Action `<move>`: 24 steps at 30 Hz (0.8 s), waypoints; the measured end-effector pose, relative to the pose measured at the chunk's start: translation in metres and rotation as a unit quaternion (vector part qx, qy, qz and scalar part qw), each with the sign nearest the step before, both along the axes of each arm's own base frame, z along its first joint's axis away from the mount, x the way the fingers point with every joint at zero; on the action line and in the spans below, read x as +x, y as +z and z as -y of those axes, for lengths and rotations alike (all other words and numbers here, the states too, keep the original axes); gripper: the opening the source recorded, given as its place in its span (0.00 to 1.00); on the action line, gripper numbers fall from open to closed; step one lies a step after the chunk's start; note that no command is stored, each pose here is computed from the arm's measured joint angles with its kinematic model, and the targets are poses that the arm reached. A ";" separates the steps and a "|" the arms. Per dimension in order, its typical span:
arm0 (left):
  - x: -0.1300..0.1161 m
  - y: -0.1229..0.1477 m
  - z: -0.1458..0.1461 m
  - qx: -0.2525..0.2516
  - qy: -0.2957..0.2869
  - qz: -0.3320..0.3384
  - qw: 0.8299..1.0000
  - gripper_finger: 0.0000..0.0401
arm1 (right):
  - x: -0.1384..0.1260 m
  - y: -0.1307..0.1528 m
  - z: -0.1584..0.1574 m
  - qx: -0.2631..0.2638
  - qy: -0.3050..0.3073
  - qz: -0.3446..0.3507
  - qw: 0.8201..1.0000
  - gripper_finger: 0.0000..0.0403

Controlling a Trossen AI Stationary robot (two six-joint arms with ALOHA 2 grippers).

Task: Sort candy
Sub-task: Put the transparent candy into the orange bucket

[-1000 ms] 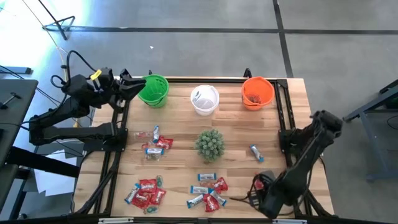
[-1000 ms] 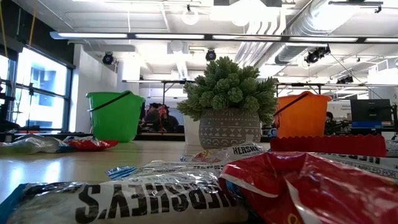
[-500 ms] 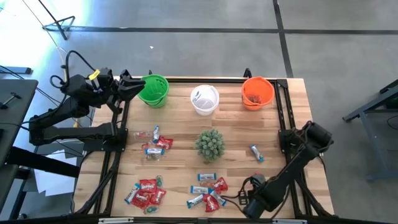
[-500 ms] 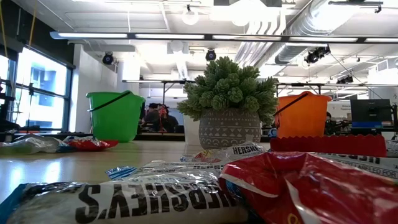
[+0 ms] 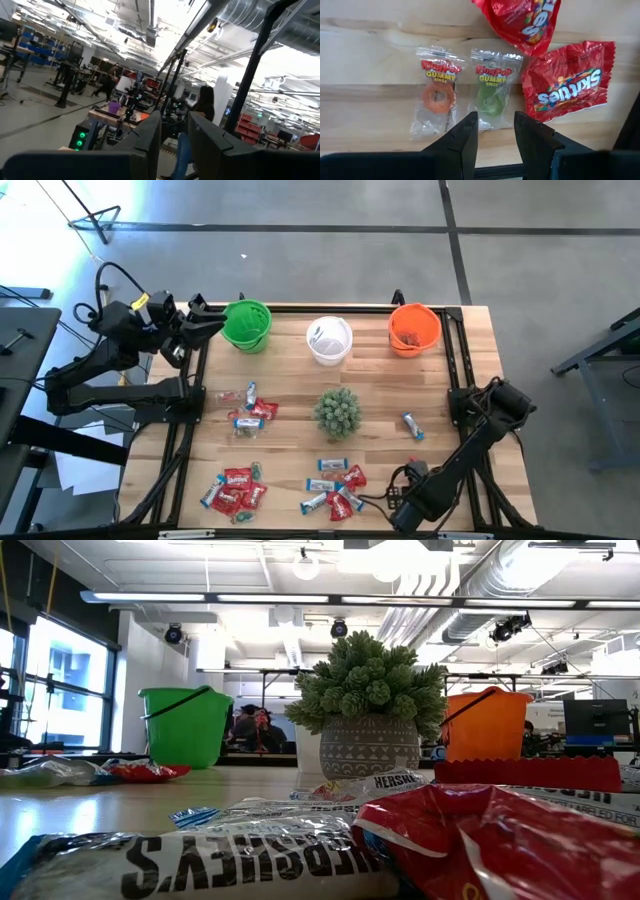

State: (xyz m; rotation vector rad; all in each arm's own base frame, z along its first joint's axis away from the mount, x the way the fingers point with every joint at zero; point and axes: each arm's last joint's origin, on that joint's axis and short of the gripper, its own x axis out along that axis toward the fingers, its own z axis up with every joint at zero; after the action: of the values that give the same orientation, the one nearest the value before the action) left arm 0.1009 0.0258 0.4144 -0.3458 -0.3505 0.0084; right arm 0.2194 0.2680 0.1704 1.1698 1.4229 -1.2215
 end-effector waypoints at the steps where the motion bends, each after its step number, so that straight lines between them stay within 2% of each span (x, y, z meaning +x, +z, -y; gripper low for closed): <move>1: -0.001 0.000 0.000 0.000 0.000 0.001 1.000 0.20 | 0.000 -0.001 0.000 -0.003 0.000 -0.002 1.000 0.31; 11: -0.004 0.001 0.002 0.006 -0.013 0.004 1.000 0.20 | 0.003 -0.029 -0.004 -0.029 0.001 -0.030 0.999 0.31; 19: -0.004 0.001 0.002 0.006 -0.013 0.004 1.000 0.20 | 0.005 -0.036 -0.005 -0.034 0.000 -0.036 0.999 0.31; 22: -0.004 0.001 0.002 0.007 -0.013 0.004 1.000 0.20 | 0.007 -0.037 -0.005 -0.030 -0.001 -0.033 0.999 0.27; 24: -0.004 0.001 0.002 0.007 -0.013 0.004 1.000 0.20 | 0.007 -0.038 -0.005 -0.028 -0.001 -0.030 0.999 0.21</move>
State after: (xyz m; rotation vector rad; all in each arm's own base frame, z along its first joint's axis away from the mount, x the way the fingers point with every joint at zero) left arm 0.0970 0.0237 0.4153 -0.3375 -0.3540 -0.0214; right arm 0.2268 0.2734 0.1328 1.1037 1.4228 -1.2994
